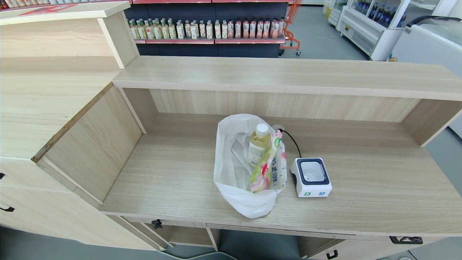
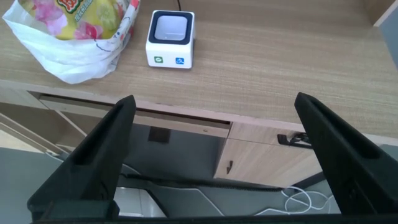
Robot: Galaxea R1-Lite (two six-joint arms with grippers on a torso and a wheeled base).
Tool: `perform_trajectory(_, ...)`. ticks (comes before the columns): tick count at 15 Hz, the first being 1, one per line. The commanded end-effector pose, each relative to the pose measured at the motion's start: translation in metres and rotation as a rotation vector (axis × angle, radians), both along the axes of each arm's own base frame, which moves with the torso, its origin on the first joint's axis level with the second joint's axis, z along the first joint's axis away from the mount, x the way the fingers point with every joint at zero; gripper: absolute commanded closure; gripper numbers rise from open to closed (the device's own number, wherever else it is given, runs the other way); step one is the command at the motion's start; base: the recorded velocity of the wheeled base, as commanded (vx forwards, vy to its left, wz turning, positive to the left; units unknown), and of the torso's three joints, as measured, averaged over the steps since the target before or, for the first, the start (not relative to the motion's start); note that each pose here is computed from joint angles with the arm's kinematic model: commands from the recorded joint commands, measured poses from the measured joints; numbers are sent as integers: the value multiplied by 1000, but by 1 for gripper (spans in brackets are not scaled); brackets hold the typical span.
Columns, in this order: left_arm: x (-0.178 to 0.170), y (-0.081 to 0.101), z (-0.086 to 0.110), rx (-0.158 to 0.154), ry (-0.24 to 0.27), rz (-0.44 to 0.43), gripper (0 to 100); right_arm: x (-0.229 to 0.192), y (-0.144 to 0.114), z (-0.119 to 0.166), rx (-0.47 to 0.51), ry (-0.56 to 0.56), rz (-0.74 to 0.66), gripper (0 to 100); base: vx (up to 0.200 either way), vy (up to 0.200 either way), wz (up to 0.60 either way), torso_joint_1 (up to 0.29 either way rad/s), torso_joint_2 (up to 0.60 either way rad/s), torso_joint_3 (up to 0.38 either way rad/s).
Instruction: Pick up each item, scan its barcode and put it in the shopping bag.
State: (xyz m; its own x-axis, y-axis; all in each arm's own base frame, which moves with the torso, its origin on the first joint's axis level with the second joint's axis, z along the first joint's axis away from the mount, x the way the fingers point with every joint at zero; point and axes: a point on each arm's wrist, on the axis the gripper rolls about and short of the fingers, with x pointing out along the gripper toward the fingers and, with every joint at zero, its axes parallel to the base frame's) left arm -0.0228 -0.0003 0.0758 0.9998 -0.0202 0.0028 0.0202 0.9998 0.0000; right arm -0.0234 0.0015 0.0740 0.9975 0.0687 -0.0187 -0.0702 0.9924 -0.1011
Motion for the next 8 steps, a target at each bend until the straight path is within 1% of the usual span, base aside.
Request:
perform_trajectory(1,0,0,0,0,1,0,0,0,0,0,-5,2,0,0,0,0,0,0,0,0)
perform_trajectory(2,0,0,0,-2,1,0,0,0,0,0,-6,4,0,0,0,0,0,0,0,0)
perform_trajectory(8,0,0,0,3,1,0,0,0,0,0,1,4,0,0,0,-200,0,2,3,3)
